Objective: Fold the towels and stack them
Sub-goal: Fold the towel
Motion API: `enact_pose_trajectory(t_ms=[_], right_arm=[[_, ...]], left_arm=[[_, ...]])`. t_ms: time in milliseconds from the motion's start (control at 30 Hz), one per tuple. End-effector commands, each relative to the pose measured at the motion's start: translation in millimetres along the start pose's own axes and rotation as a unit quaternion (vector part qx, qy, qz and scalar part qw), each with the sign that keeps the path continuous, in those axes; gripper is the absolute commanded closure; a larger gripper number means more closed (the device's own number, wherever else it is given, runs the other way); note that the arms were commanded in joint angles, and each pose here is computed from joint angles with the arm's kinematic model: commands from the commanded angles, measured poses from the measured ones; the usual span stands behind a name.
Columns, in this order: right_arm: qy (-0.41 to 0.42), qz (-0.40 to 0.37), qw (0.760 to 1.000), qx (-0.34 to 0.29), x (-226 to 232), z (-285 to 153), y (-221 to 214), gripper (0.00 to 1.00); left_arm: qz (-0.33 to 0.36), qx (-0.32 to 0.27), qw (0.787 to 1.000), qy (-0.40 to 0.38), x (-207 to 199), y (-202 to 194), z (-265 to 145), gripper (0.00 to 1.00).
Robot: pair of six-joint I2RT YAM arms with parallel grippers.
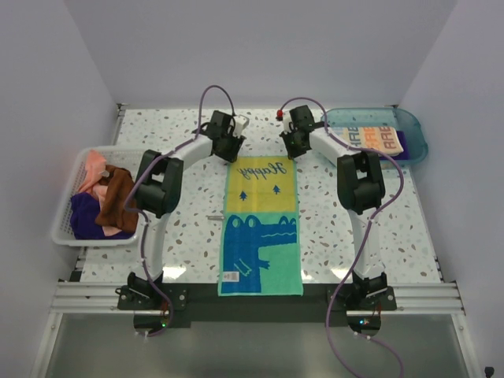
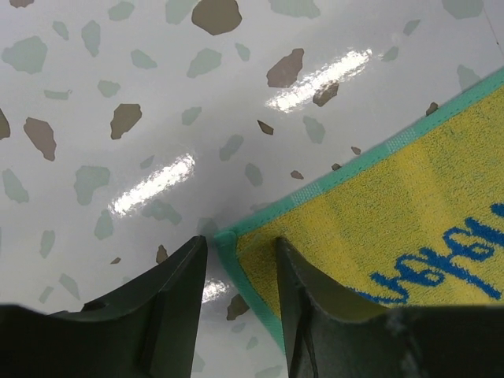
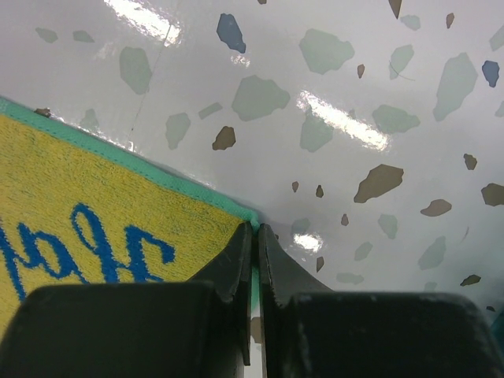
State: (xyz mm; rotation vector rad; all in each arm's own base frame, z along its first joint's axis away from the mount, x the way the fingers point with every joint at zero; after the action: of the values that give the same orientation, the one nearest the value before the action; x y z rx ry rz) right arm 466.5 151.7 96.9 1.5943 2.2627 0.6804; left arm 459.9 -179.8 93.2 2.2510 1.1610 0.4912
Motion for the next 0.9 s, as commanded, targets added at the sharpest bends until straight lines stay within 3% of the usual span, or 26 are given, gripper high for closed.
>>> enact_pose_trajectory(t_ms=[0,133,267,300,400,633,867], right_arm=[[-0.011,-0.012,0.998,0.058,-5,7,-28,1.00],[-0.016,-0.015,0.998,0.057,-6,6,-29,1.00],[-0.013,-0.015,0.999,0.049,-4,2,-26,1.00],[-0.012,-0.015,0.999,0.046,-4,0,-23,1.00],[-0.004,-0.013,0.999,0.032,-2,-5,-16,1.00],[-0.003,-0.009,0.999,-0.035,-2,-20,24,1.00],[-0.065,-0.004,0.988,-0.141,-13,-40,87,1.00]], left_arm=[[-0.016,0.025,0.999,0.016,4,-6,10,0.56],[-0.006,0.068,0.997,0.026,-3,-20,16,0.64],[0.004,0.101,0.994,0.045,-9,-35,22,0.80],[0.003,0.103,0.994,0.048,-9,-37,21,0.91],[0.004,0.100,0.993,0.063,-6,-35,16,1.00],[0.002,0.007,0.996,0.093,15,24,-7,1.00],[-0.040,-0.073,0.984,0.159,58,72,-21,1.00]])
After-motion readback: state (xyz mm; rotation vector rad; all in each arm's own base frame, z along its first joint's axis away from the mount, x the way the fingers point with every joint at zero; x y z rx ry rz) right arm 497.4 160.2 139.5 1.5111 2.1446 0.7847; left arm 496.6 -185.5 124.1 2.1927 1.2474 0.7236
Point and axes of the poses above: each gripper's point midway between its finger pads, its own z axis out along the fingers, its own x axis along the line the jaws close on, y = z × x, the point moved 9 cm from there along -z, back along the fingers, and after that the axes turned 6 degrees about z, right-handed, at the moved point
